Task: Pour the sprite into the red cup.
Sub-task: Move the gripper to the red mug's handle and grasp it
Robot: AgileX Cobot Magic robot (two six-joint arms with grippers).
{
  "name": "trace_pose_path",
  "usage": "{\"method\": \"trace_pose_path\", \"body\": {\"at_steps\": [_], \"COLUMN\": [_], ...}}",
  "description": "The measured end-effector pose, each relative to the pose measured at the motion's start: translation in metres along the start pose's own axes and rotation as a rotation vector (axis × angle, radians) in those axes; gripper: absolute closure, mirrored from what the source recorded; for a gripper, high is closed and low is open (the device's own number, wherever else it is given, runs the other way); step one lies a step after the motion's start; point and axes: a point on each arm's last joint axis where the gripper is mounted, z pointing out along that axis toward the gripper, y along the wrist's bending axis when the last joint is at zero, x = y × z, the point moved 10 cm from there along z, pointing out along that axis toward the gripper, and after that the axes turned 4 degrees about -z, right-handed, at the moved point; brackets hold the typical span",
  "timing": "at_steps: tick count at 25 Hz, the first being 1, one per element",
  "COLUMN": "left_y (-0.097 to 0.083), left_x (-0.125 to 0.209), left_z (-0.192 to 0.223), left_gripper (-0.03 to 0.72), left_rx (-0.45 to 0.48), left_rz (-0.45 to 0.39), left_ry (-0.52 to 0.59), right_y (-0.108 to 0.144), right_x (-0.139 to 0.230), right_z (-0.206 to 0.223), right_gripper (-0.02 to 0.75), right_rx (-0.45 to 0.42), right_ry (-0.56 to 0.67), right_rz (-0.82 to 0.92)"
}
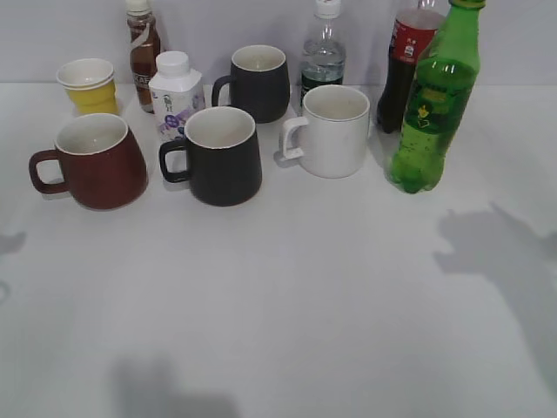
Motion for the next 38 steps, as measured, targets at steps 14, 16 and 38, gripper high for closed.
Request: {"method": "trace_pose_path", "body": {"at_steps": [14,16,38], "left_y": [-0.051,-0.049,-0.051], "left_x": [0.031,0.032,0.033], "left_z": [0.010,0.020,0.104], "left_gripper": [0.446,0.445,0.445], "left_rx": [0.166,0.156,0.103], "left_rz": [0.038,0.037,0.043], "left_ry": [-0.162,-0.185,-0.186], "right_y": [0.001,0.000,0.000], "right_x": [0.005,0.004,0.004], "right_z": [0.009,0.009,0.009], "right_gripper": [0.298,0.298,0.298], "right_rx": [-0.002,-0.002,-0.001], "right_ry": [0.020,0.017,0.014], "right_rz": [-0.001,-0.001,-0.001]}}
